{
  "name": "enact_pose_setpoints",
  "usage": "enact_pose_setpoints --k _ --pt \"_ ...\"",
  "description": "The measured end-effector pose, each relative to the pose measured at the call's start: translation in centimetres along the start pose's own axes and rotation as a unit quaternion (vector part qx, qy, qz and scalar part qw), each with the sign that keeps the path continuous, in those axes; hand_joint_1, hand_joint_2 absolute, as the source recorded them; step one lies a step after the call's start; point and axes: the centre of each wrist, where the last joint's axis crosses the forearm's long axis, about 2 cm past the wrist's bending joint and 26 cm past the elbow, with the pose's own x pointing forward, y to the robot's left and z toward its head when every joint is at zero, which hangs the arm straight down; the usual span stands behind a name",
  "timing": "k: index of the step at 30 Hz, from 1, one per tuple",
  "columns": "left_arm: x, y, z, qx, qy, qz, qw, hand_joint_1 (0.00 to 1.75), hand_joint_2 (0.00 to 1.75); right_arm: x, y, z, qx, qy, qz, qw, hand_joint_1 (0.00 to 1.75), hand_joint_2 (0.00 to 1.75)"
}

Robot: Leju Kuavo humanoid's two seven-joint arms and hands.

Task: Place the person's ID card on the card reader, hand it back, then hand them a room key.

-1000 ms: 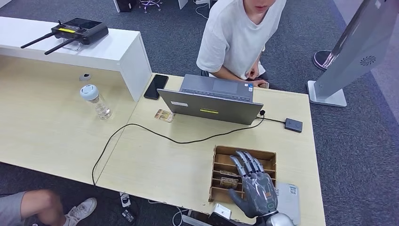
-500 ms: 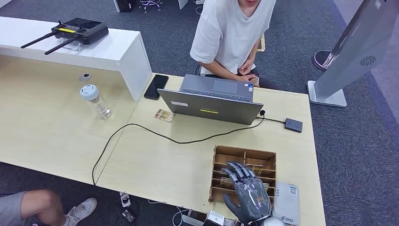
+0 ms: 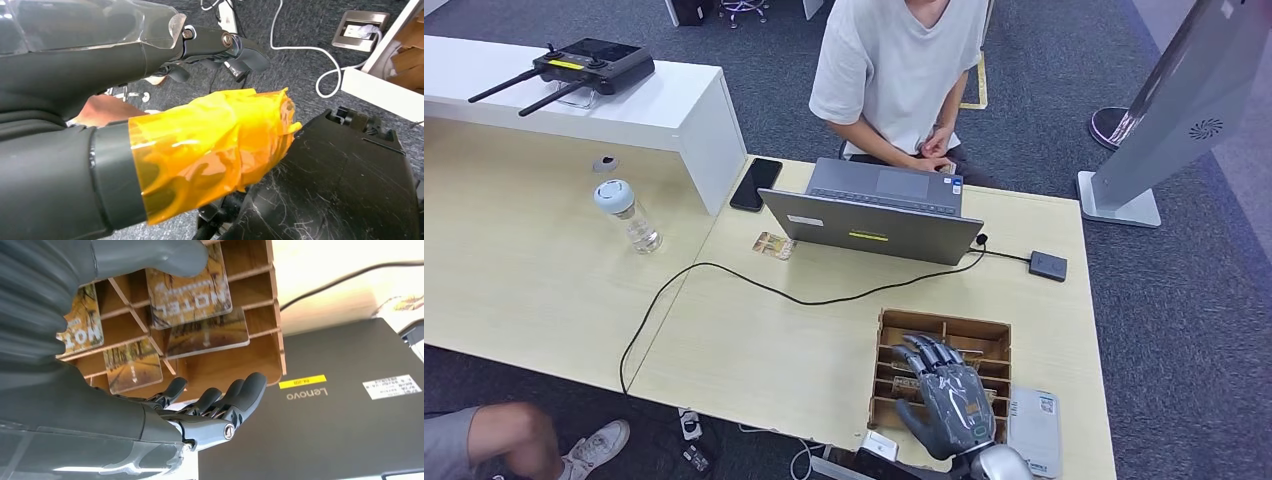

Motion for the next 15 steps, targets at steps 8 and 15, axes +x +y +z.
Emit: enact_pose_setpoints --k 8,15 --pt "0.26 0.07 -0.06 0.001 -0.006 -0.001 1.0 0.0 0.0 -0.18 -0.57 -0.65 -0.008 -0.002 0.005 1.0 0.55 1.75" --pt "0.29 0.24 -0.15 0.002 -0.006 0.0 1.0 0.0 0.0 -0.33 -0.34 -0.61 0.0 0.0 0.006 1.0 0.65 1.75"
